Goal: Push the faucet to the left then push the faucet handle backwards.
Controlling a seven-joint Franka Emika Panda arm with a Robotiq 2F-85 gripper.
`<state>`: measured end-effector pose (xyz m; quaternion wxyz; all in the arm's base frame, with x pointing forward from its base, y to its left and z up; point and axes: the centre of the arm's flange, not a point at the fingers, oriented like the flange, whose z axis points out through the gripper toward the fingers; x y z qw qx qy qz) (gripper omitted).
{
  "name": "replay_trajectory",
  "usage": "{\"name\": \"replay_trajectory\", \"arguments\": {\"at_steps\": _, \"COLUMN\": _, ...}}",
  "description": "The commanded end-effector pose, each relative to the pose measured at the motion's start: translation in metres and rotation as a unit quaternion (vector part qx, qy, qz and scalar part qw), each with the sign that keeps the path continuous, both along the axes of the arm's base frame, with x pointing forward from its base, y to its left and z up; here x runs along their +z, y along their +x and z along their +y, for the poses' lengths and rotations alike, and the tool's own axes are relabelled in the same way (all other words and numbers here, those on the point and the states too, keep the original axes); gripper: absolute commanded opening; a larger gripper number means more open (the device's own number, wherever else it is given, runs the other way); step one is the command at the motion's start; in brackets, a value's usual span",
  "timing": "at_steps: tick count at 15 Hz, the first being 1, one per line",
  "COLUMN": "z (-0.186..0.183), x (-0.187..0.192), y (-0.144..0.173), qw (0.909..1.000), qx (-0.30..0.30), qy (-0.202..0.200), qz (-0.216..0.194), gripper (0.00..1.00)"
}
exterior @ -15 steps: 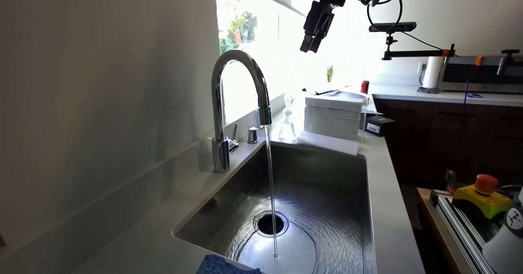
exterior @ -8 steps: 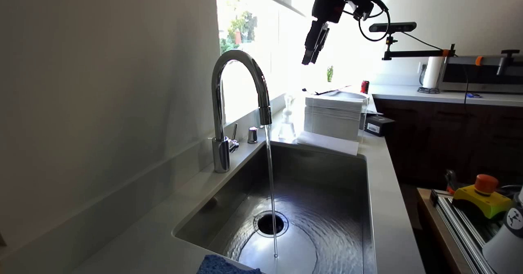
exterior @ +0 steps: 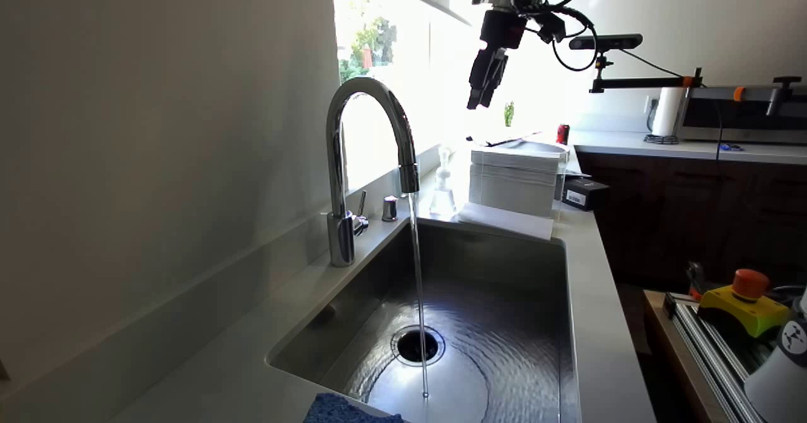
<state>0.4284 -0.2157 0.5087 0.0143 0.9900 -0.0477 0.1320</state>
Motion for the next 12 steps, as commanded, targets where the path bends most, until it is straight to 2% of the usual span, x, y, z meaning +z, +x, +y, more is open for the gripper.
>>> {"name": "replay_trajectory", "arguments": {"at_steps": 1, "z": -0.048, "x": -0.02, "y": 0.049, "qw": 0.9996, "qx": 0.023, "qy": 0.008, "qz": 0.014, "gripper": 1.0}}
{"name": "replay_trajectory", "arguments": {"at_steps": 6, "z": -0.066, "x": -0.051, "y": 0.098, "qw": 0.9932, "qx": 0.102, "qy": 0.056, "qz": 0.004, "gripper": 1.0}}
{"name": "replay_trajectory", "arguments": {"at_steps": 12, "z": -0.071, "x": -0.095, "y": 0.142, "qw": 0.9863, "qx": 0.136, "qy": 0.091, "qz": -0.021, "gripper": 1.0}}
